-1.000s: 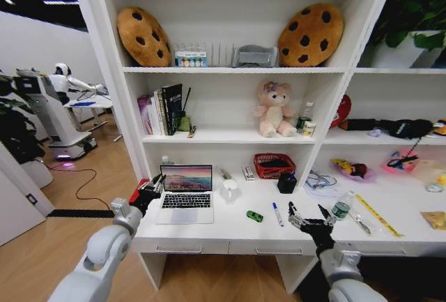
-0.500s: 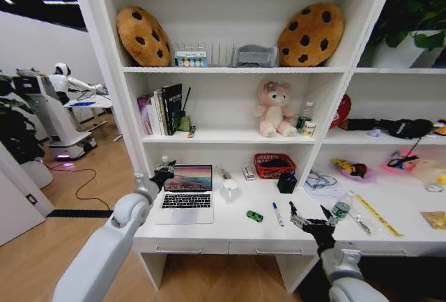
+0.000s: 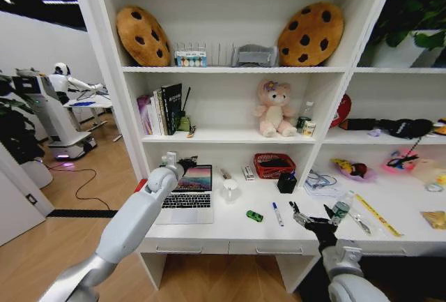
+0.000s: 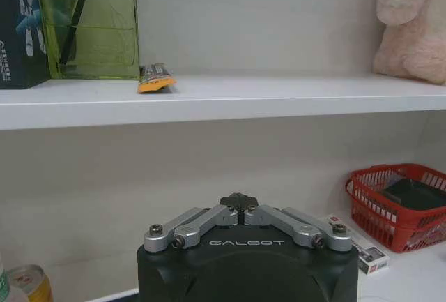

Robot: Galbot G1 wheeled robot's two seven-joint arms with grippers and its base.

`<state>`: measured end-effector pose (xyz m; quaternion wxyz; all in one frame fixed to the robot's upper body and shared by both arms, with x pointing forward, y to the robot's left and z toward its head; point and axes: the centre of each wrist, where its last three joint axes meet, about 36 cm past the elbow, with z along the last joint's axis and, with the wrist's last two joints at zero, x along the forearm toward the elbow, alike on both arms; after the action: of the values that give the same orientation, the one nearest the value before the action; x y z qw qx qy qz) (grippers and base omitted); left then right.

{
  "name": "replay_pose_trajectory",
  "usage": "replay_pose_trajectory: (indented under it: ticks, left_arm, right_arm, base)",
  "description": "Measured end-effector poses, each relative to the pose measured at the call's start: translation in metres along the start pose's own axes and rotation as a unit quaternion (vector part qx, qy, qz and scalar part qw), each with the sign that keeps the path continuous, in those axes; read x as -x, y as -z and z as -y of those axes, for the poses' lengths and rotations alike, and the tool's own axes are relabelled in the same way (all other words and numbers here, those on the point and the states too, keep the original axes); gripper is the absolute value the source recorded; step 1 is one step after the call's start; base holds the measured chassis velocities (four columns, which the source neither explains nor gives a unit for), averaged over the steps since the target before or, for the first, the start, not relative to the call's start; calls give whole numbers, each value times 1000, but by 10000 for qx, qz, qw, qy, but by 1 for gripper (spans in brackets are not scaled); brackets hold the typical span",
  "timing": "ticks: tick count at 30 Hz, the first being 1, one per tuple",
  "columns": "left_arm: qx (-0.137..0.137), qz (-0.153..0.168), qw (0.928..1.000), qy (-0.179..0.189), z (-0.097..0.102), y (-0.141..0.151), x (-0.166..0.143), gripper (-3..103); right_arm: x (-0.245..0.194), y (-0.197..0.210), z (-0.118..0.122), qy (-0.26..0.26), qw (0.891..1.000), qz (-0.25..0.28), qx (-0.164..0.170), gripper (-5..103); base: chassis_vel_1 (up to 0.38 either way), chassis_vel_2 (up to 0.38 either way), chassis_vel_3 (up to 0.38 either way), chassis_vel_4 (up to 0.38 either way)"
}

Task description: Organize the objects on the table.

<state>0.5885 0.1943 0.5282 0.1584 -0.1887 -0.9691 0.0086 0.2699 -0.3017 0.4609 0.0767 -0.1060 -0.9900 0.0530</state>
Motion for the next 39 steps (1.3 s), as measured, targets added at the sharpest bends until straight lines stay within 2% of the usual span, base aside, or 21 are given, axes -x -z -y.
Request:
replay_pose_trajectory:
  ticks: [7, 14, 26, 39]
  left_arm:
    - [277, -54, 9995, 109, -12, 8, 20, 0]
    - [313, -408, 9985, 184, -25, 4, 25, 0]
    - [306, -716, 9960, 431, -48, -4, 34, 0]
    - [354, -683, 9963, 394, -55, -10, 38, 0]
  right_arm:
    - [2, -3, -1, -10, 10000, -1, -5, 100]
    - [3, -3, -1, -27, 10000, 30, -16, 100]
    - [3, -5, -4, -6, 10000, 19, -18, 100]
    - [2, -5, -4, 14, 10000, 26, -32, 100]
  base:
    - [0, 0, 0, 0]
    - [0, 0, 0, 0]
    - [0, 0, 0, 0]
    - [0, 0, 0, 0]
